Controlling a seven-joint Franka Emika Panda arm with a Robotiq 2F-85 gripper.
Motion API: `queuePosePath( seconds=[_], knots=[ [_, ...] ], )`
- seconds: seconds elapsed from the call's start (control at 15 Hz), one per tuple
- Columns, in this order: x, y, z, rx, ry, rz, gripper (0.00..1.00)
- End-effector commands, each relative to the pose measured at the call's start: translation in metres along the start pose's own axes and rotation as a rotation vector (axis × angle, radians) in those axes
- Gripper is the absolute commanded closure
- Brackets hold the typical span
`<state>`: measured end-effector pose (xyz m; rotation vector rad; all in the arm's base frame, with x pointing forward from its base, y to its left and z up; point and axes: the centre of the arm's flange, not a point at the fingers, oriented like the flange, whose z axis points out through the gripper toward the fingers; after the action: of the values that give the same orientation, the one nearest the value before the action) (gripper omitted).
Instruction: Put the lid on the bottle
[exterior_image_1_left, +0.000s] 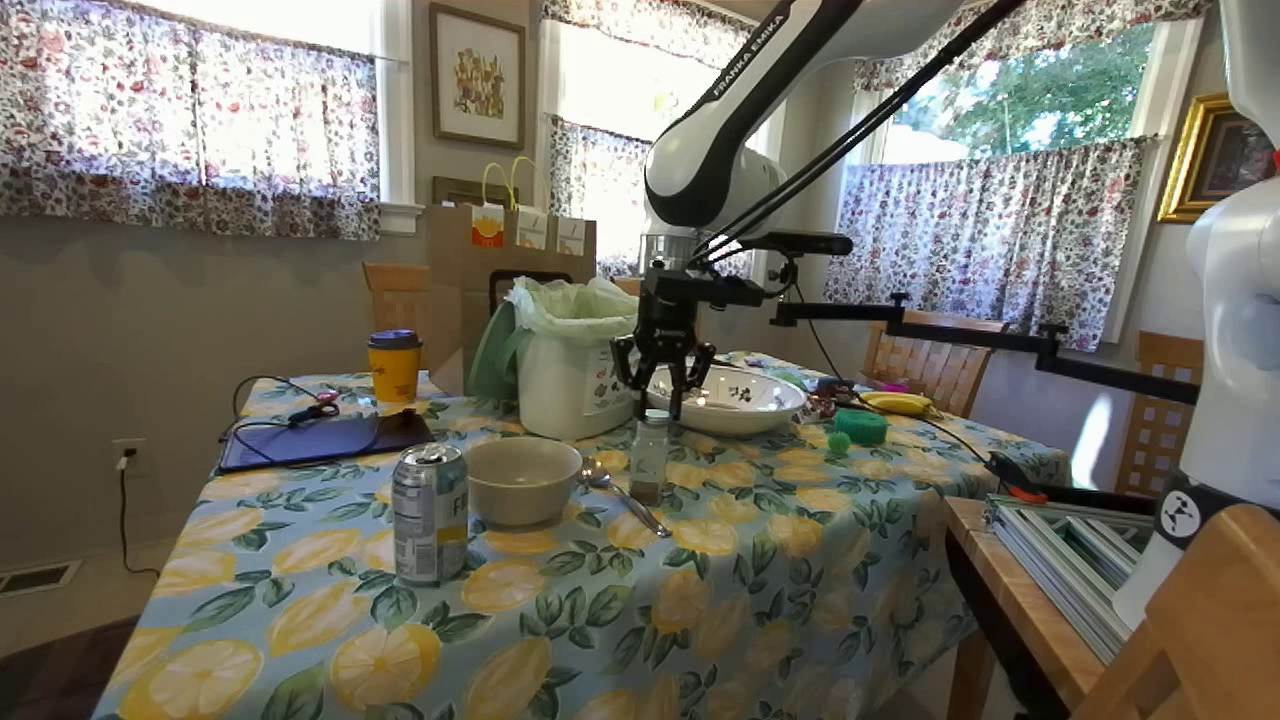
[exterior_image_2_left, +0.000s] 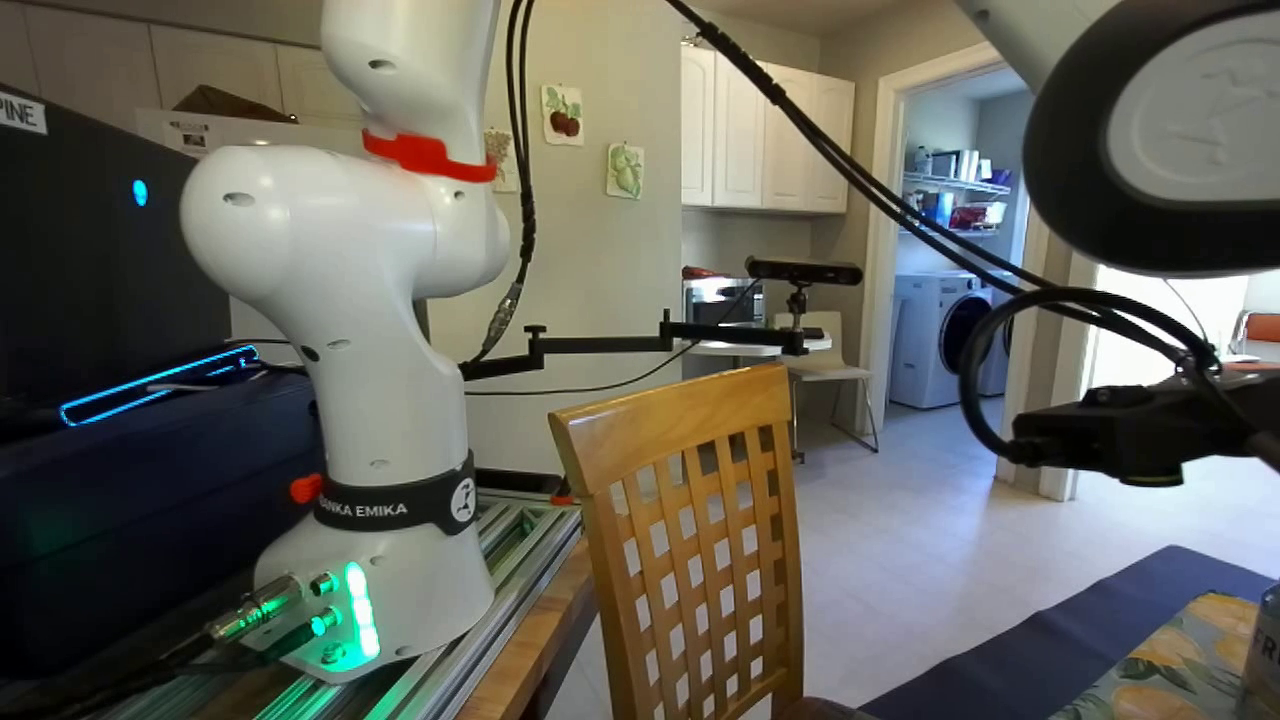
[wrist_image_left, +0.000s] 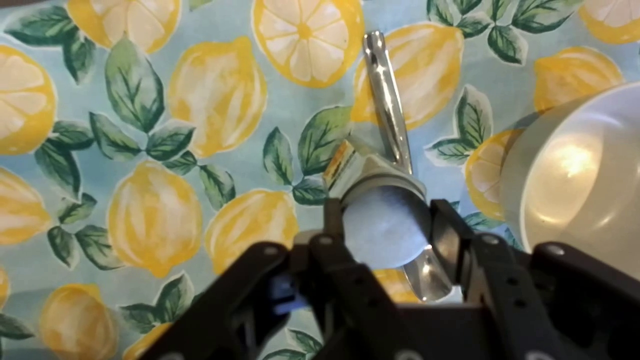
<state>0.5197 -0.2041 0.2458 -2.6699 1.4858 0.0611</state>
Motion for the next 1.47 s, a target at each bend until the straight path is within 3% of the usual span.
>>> queuePosePath(
  seconds=[0.0,1.4],
  knots=[
    [-0.003,0.005,0.004,0.005,0.011,-0.013,0.78],
    [-0.013,0.009,0.012,0.006,0.031,-0.026,0.78]
  ],
)
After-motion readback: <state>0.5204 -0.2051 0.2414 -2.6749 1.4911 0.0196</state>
